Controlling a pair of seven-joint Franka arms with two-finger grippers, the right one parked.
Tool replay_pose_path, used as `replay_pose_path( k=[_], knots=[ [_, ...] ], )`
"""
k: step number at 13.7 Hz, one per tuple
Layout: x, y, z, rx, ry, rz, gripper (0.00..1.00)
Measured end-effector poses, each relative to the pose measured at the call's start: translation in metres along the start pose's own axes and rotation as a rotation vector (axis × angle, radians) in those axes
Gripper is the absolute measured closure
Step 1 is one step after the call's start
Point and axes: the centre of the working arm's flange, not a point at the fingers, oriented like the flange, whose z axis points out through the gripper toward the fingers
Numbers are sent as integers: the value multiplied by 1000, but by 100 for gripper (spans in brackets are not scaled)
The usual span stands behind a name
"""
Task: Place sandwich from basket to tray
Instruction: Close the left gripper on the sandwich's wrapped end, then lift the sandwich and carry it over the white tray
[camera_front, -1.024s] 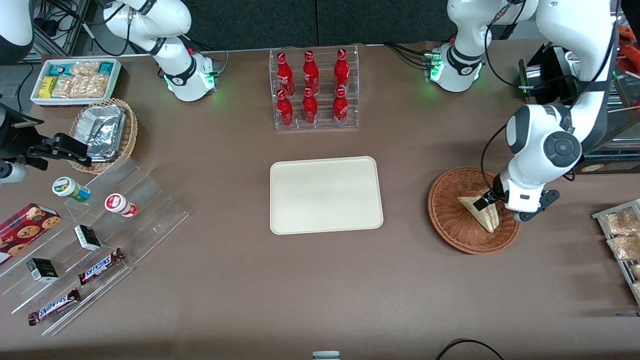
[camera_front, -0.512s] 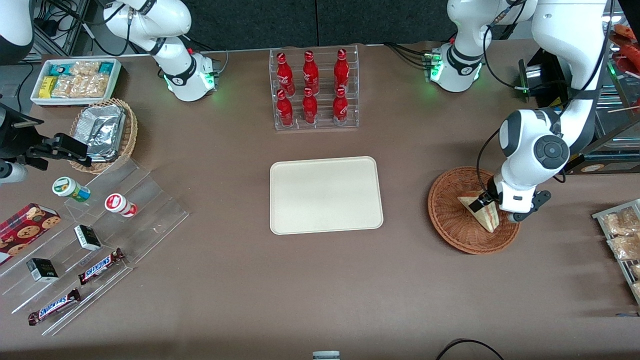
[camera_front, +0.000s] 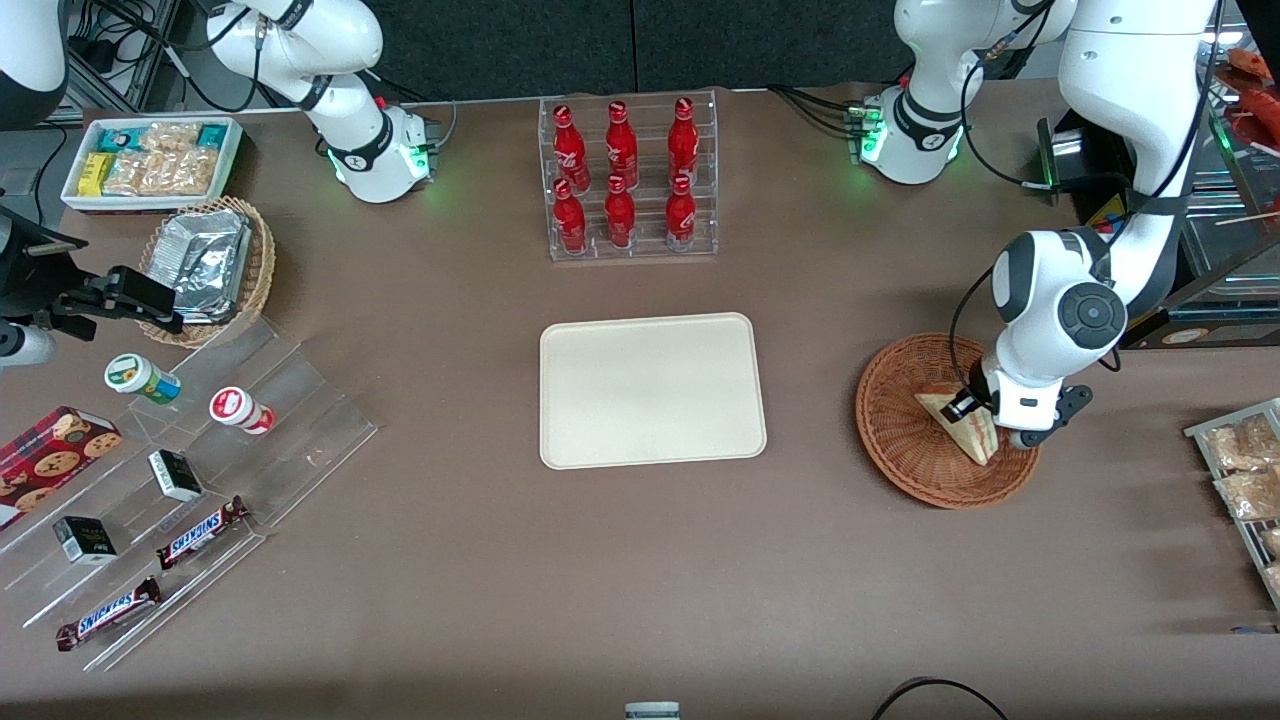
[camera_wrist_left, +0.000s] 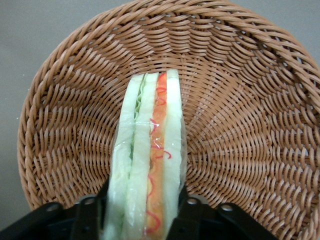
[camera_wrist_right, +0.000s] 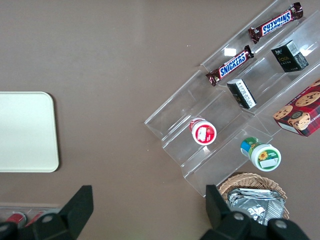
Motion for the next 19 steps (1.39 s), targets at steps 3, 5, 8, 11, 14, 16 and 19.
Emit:
replay_pose_path(
  k=[3, 5, 8, 11, 14, 16, 19],
  knots=[
    [-1, 0, 0, 15, -16, 0, 69],
    [0, 5, -10, 49, -51, 6, 71],
    [-5, 35, -51, 84, -93, 51, 82],
    [-35, 83, -93, 96, -117, 130, 82],
    [-96, 140, -115, 68, -112, 173, 82],
    [-143, 179, -122, 44, -122, 187, 82],
    [-190, 228, -124, 7, -147, 242, 82]
  ],
)
